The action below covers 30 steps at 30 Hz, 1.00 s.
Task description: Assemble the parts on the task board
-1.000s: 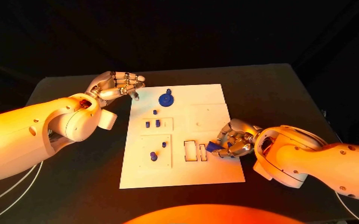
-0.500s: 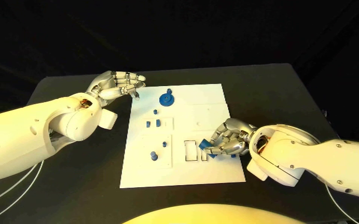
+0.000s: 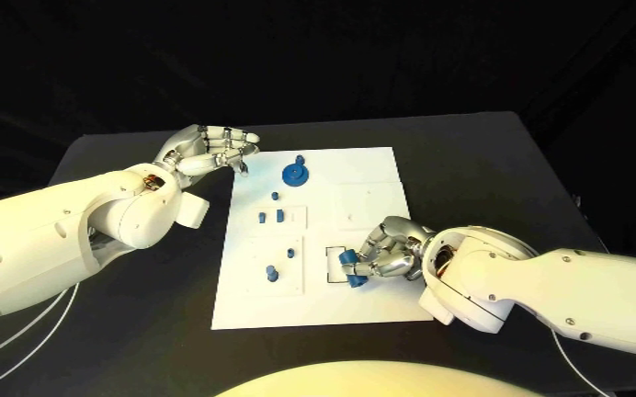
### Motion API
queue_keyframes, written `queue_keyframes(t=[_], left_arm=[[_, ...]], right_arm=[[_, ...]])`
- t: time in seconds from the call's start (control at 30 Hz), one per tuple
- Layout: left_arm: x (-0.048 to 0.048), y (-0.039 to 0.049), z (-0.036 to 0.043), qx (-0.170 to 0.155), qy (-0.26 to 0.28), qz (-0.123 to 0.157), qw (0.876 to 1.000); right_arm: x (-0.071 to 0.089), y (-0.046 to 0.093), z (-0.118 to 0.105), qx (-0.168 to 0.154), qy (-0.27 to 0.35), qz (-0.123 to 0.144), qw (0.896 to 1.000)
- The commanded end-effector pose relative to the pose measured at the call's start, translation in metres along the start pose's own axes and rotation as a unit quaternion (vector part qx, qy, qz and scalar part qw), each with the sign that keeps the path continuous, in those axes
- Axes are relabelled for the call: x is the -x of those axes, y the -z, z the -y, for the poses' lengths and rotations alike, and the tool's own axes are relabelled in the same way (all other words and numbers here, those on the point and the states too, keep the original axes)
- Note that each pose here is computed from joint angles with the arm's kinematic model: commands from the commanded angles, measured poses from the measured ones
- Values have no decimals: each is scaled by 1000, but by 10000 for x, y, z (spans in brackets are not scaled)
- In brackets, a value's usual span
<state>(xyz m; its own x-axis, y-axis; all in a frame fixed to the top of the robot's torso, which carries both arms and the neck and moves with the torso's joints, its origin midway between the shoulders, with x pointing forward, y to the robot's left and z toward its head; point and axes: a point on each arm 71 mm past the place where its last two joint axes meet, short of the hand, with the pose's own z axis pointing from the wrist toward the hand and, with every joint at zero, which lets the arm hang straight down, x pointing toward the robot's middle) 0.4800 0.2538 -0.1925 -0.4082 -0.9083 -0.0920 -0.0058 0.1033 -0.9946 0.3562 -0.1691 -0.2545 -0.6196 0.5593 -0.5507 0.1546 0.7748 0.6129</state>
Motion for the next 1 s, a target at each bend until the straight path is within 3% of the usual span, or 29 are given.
queue_keyframes(t=[0.03,0.57,1.0], left_arm=[[-25,-5,10,-3,4,-6,1000],[-16,2,9,-2,4,-6,1000],[-11,7,8,-1,4,-7,1000]], right_arm=[[13,-19,-22,4,2,17,1000],[-39,-19,-151,32,11,31,999],[-41,-46,-166,34,17,35,999]])
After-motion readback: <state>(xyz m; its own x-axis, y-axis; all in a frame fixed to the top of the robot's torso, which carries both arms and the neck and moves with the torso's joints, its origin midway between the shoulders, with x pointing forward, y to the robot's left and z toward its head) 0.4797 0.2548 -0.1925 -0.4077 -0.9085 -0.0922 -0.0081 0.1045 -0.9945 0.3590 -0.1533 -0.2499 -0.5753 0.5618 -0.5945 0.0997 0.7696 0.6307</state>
